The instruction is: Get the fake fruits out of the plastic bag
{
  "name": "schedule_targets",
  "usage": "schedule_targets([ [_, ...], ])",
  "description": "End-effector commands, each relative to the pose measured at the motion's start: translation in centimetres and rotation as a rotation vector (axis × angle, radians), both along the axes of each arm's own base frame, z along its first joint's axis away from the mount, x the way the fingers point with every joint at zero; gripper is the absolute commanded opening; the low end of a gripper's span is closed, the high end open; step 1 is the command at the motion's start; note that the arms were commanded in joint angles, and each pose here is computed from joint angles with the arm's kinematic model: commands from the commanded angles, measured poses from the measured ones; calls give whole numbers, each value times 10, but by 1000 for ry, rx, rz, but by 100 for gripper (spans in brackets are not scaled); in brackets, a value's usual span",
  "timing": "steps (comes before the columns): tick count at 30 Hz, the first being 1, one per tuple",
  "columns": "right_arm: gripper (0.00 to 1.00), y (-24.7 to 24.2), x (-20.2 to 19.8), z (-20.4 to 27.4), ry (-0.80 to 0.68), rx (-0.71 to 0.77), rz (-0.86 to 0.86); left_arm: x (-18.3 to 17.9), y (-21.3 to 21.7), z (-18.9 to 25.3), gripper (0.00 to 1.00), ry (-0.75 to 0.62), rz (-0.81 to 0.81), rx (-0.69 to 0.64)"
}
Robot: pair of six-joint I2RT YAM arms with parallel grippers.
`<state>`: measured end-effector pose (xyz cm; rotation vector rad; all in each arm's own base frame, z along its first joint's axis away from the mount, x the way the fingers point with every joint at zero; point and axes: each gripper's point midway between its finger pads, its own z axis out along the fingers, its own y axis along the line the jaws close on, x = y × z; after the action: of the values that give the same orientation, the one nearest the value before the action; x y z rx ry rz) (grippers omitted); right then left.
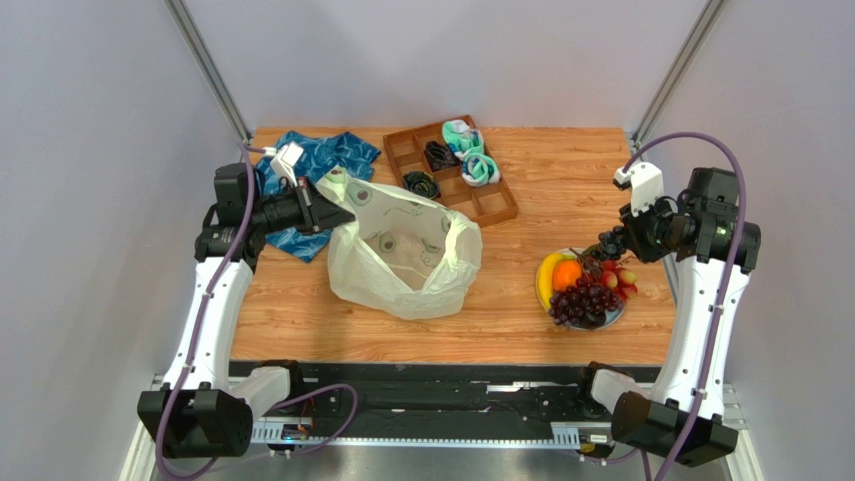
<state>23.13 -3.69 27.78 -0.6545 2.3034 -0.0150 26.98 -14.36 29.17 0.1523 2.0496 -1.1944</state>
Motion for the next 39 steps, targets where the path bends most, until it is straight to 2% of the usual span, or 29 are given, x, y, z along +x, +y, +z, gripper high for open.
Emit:
schedule_targets([
  [1, 10, -24, 13, -15, 33, -92, -25, -4, 2, 13, 0, -77, -5, 2],
  [8, 10, -34, 22, -47, 110, -92, -53, -7, 4, 5, 0, -74, 0, 8],
  [18, 10, -44, 53, -40, 27, -88, -103, -8, 6, 3, 0, -60, 5, 1],
  [26, 11, -39, 64, -62, 40, -30, -104, -12, 6, 4, 0, -64, 9, -3],
  [39, 19, -11, 31, -86, 45, 24, -7, -17, 7, 4, 0, -62, 13, -9],
])
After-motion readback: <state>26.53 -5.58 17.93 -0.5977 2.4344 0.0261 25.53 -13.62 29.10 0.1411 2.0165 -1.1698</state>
